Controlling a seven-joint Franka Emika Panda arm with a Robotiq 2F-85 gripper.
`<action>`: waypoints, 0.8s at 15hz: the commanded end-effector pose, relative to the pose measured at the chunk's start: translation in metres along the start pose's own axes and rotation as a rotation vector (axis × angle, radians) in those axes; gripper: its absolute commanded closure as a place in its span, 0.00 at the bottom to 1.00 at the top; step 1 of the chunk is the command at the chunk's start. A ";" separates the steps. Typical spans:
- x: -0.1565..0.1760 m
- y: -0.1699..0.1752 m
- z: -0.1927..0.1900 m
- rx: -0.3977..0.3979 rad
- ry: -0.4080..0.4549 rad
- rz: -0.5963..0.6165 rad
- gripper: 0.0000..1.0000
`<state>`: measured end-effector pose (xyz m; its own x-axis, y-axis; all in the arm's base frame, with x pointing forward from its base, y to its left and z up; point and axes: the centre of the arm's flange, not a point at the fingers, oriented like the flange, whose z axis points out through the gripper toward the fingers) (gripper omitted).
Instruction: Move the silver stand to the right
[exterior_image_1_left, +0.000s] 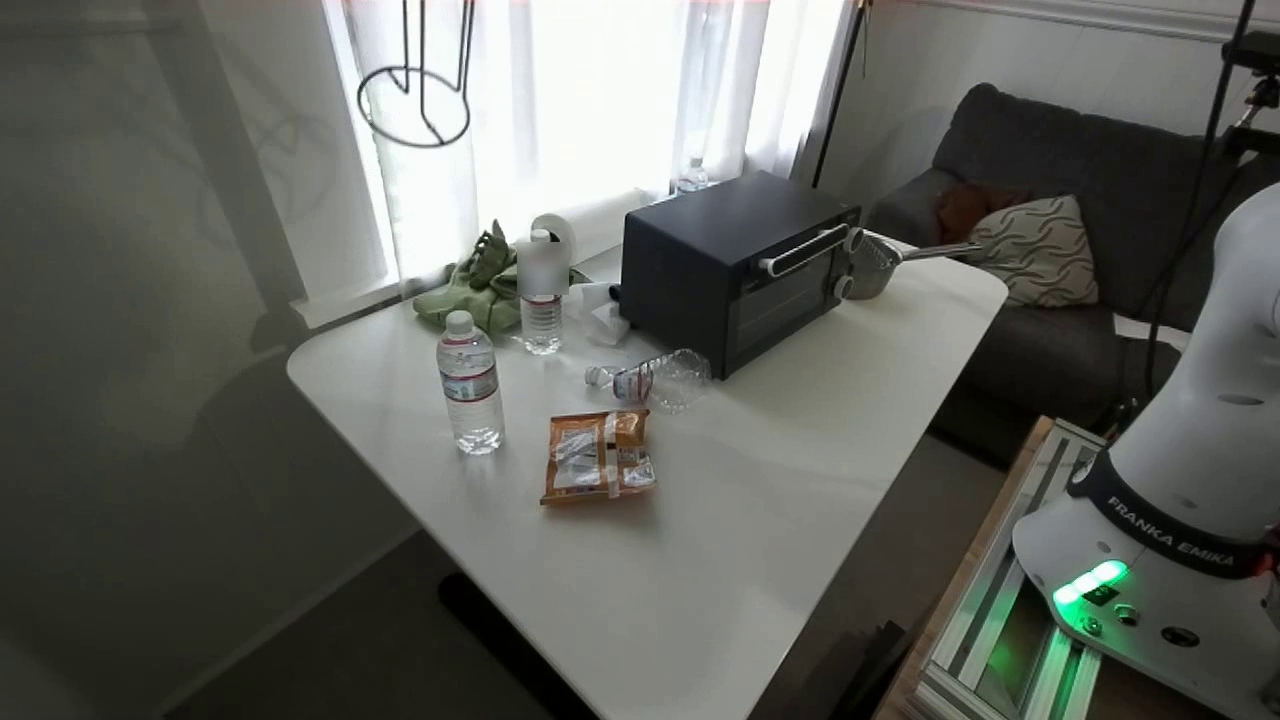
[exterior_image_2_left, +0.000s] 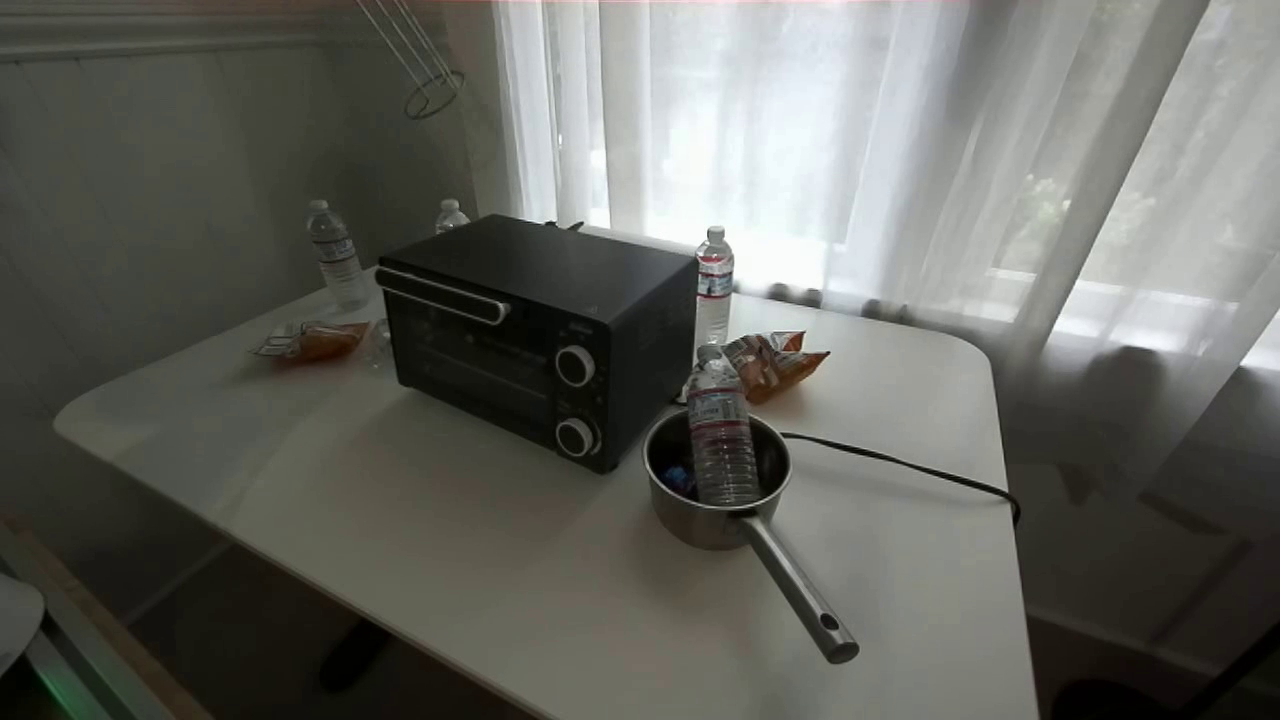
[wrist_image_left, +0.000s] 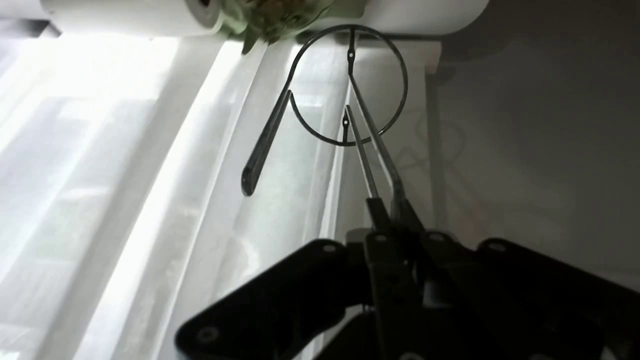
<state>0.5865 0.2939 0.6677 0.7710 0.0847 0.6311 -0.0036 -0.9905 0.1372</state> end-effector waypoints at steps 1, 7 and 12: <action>0.009 0.077 -0.063 -0.097 0.166 0.052 0.98; 0.007 0.232 -0.130 -0.253 0.269 0.322 0.98; -0.030 0.372 -0.133 -0.313 0.200 0.554 0.98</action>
<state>0.5081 0.0016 0.8177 0.5096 -0.2676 0.8178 -0.5020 -0.8644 0.0300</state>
